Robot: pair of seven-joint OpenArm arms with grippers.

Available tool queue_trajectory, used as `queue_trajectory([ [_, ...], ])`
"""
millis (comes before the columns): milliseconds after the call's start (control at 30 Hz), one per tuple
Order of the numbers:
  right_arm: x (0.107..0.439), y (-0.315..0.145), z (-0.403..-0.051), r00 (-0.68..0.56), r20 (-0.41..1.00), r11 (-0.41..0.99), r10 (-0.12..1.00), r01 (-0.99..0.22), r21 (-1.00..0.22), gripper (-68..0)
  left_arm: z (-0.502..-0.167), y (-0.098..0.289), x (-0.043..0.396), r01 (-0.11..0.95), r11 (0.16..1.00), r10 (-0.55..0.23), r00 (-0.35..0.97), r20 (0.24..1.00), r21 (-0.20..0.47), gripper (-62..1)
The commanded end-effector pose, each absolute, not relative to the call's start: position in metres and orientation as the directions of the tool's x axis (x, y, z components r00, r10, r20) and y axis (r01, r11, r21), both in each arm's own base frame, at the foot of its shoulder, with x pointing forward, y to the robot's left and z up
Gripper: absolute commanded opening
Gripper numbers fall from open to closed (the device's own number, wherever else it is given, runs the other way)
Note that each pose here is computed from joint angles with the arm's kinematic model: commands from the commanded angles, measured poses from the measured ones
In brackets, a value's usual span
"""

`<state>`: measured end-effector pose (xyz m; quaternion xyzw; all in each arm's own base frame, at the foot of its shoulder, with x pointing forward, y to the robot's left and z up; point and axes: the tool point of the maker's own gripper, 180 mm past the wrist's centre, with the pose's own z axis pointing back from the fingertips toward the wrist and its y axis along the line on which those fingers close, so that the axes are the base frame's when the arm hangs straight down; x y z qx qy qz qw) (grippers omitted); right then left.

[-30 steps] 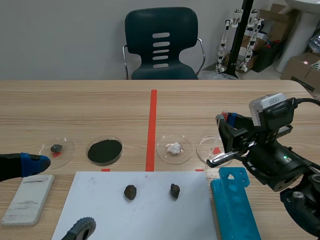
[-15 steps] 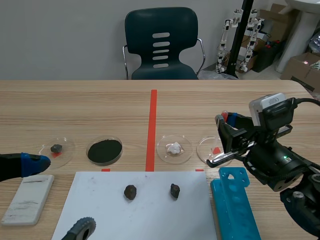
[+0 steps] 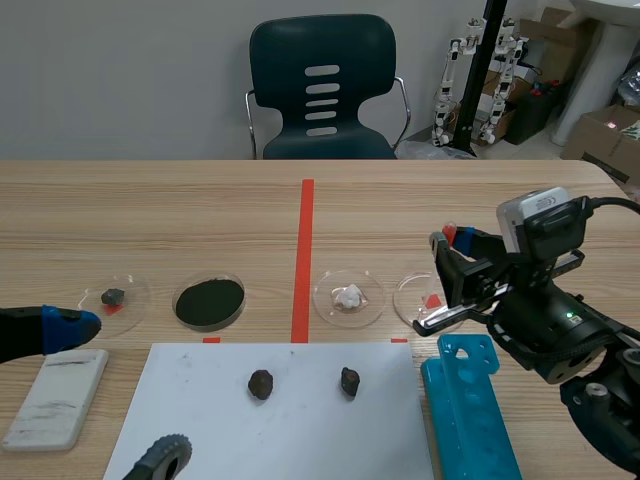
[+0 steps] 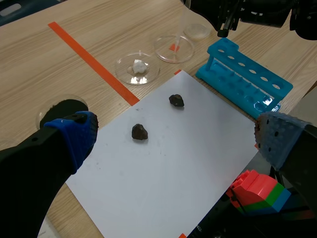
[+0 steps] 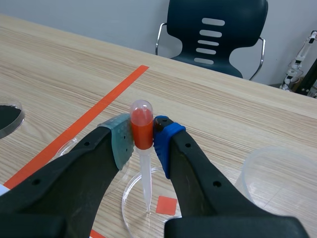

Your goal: Draw acid from the petri dish

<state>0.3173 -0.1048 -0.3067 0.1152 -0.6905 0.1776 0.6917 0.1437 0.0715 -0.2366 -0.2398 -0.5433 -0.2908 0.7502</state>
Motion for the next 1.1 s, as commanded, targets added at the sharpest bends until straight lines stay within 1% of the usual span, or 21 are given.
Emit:
queue_trajectory([
  [0, 0.323, -0.109, -0.295, -0.053, 0.995, 0.913, 0.082, -0.396, -0.097, -56.1, -0.231, 0.068, 0.143, 0.695, 0.717, -0.147, 0.235, 0.961, -0.060, 1.4],
  [833, 0.323, -0.110, -0.294, -0.057, 0.995, 0.912, 0.088, -0.398, -0.103, -56.1, -0.231, 0.068, 0.143, 0.695, 0.717, -0.147, 0.235, 0.961, -0.060, 1.4],
  [967, 0.324, -0.113, -0.289, -0.069, 0.993, 0.909, 0.095, -0.400, -0.115, -56.1, -0.231, 0.068, 0.143, 0.695, 0.716, -0.147, 0.234, 0.961, -0.060, 1.4],
  [1067, 0.325, -0.115, -0.277, -0.087, 0.992, 0.908, 0.088, -0.402, -0.116, -56.1, -0.231, 0.068, 0.143, 0.695, 0.716, -0.147, 0.234, 0.961, -0.060, 1.4],
])
